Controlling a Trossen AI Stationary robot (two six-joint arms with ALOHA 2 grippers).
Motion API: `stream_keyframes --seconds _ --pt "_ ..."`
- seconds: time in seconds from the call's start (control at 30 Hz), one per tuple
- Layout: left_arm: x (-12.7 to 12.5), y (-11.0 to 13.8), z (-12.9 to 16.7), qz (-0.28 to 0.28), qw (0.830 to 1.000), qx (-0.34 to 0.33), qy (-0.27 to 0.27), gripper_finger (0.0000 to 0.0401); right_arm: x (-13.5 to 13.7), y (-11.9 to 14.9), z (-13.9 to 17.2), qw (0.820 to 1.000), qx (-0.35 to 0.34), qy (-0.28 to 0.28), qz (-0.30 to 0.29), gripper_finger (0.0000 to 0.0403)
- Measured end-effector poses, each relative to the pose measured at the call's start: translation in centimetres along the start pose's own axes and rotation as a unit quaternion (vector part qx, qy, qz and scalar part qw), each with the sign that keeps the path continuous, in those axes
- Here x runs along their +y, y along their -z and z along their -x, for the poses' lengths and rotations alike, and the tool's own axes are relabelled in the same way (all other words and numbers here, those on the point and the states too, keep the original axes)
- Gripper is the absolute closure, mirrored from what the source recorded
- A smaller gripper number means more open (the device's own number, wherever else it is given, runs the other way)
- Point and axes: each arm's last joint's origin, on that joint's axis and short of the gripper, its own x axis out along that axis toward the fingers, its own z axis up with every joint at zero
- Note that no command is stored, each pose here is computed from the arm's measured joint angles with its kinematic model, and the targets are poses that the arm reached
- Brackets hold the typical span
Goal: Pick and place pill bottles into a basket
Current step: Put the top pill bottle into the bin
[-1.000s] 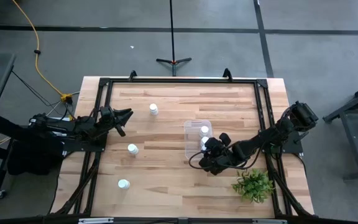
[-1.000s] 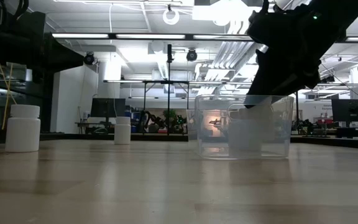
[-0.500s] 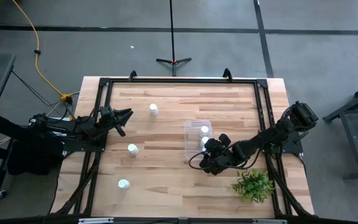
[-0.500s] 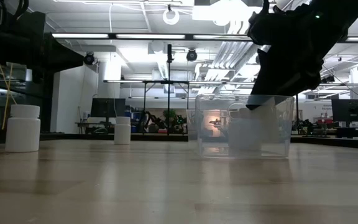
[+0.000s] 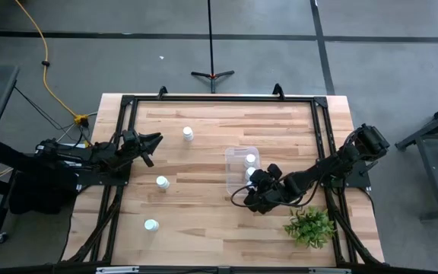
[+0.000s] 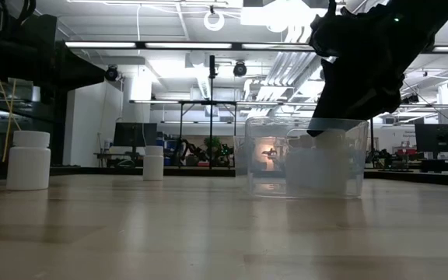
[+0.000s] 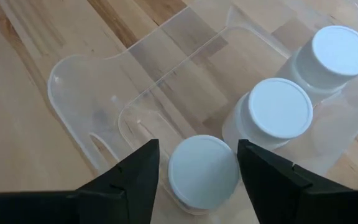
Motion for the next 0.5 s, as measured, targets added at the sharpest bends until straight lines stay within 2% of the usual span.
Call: stream_keyframes --seconds 0.2,0.5 --pt "0.0 0.0 0.0 0.0 1.0 0.0 0.0 0.0277 0.3 -0.3 0.2 1.0 -0.004 -0.019 -0.011 0.0183" --pt "0.0 0.0 0.0 0.0 1.0 0.0 0.0 0.0277 -0.7 -2.8 2.4 0.998 -0.043 -0.045 -0.024 0.0183"
